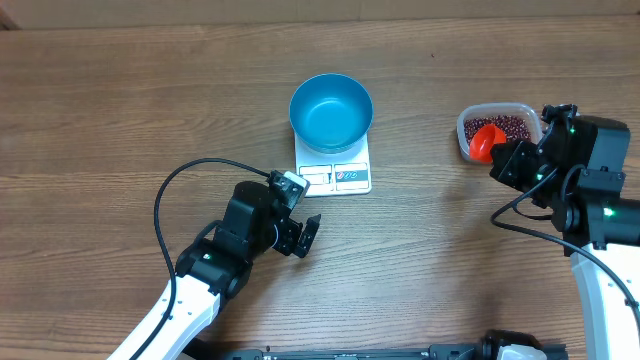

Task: Scoop item into bowl and weigh 150g on scale
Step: 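Lower the scoop with the right gripper into the bean container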

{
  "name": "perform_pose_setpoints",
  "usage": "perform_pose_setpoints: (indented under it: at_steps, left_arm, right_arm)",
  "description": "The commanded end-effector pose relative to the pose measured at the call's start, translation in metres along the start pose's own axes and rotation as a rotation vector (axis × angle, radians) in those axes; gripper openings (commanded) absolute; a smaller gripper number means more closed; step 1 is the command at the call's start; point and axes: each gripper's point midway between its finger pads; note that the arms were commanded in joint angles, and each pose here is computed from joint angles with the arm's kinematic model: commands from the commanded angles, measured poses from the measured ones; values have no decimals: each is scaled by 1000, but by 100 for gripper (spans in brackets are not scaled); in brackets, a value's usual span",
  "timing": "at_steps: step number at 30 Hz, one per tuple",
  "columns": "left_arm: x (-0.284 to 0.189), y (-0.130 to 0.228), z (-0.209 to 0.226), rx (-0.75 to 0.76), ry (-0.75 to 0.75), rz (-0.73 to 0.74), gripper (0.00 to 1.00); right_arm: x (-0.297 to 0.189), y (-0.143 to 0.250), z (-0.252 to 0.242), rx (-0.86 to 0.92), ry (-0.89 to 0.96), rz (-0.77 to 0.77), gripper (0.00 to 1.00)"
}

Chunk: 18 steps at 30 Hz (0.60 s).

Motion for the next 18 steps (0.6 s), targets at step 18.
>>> perform_pose_setpoints:
  at_steps: [18]
  left_arm:
    - [2,2,-2,-14,15,5,100]
  right_arm:
    - [-40,-51,17,-97,139,15,4]
Point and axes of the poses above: each gripper's point midway between its finger pads, its own x axis out along the fingers, its own z axis along the line the jaws close on, y = z × x, and after that the axes turned 9 degrees about x, right-handed
